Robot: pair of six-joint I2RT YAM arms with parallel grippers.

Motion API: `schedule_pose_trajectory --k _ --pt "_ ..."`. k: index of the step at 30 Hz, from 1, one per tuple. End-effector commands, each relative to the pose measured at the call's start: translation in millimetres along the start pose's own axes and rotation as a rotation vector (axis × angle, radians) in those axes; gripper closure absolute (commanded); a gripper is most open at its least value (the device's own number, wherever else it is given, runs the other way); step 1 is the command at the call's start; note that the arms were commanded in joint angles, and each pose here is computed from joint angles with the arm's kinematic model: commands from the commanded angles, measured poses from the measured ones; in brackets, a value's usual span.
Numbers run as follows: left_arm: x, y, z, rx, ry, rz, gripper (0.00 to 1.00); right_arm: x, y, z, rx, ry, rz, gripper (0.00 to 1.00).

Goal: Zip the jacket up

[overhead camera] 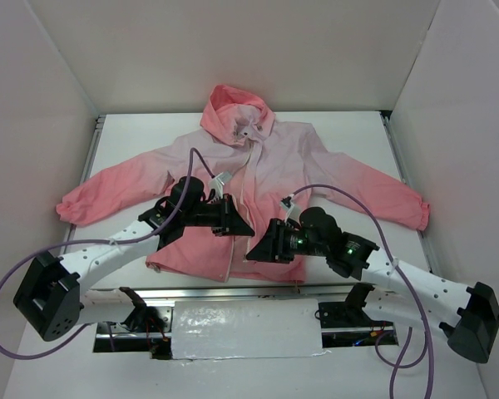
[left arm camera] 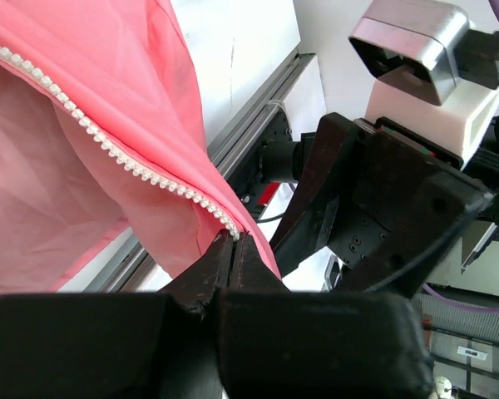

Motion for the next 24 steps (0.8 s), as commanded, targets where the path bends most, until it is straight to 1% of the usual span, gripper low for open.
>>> schedule_pose_trajectory --k 1,2,6,9,10,15,17,19,21,23,24 --pt "-12.7 -2.6 9.9 -0.038 -0.048 -0.042 1.0 4.2 -3.3 4.4 -0.054 -0.061 -0.026 0.51" --pt "-13.0 -2.7 9.5 -0.037 -0.047 -0.043 1.0 2.8 -4.4 4.7 -0.062 -0.07 -0.025 0.54" --pt "-13.6 -2.4 10.2 -0.036 -0.053 -0.04 1.0 1.3 -5.9 5.1 -0.074 -0.081 -0.029 0.58" --pt "-13.7 -2.7 9.8 -0.033 -0.051 -0.045 1.0 -2.5 -7.5 5.7 -0.093 -0.092 -0.044 0.66" --pt "-13.1 -3.5 9.1 -0.029 -0.05 -0.048 1.0 -2.0 -8.0 5.8 -0.097 -0.092 -0.037 0.71" --pt "-13.8 -2.8 9.3 -0.034 -0.052 -0.049 1.0 -4.5 -10.9 2.5 -0.068 -0.108 -0.023 0.74" --pt "-13.4 -3.2 9.6 -0.037 -0.054 -0.047 1.0 -6.8 -11.9 0.4 -0.062 -0.117 -0.009 0.86" --pt "-14.2 -3.1 9.9 -0.036 -0.054 -0.051 1.0 -9.8 -12.4 -2.0 -0.056 -0.122 0.002 1.0" --pt "-15.7 -2.3 11.4 -0.036 -0.058 -0.049 1.0 -9.3 -10.5 -2.6 -0.061 -0.108 0.029 1.0" --pt "-18.7 -1.8 14.9 -0.039 -0.075 -0.033 0.95 -8.6 -7.1 -4.5 -0.069 -0.075 0.083 1.0" --pt "-15.5 -0.3 14.8 -0.04 -0.063 0.018 0.8 -7.4 -5.2 -5.7 -0.071 -0.05 0.114 1.0"
Point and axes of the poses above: each gripper's point midway between its finger pads, its own y axis back along the fingers, its own x axis along the line the jaws close on, z = x × y, the point moved 9 cm from there along y, back along the fingers, and after that the axes turned 3 degrees about -y, right-handed, at the moved point
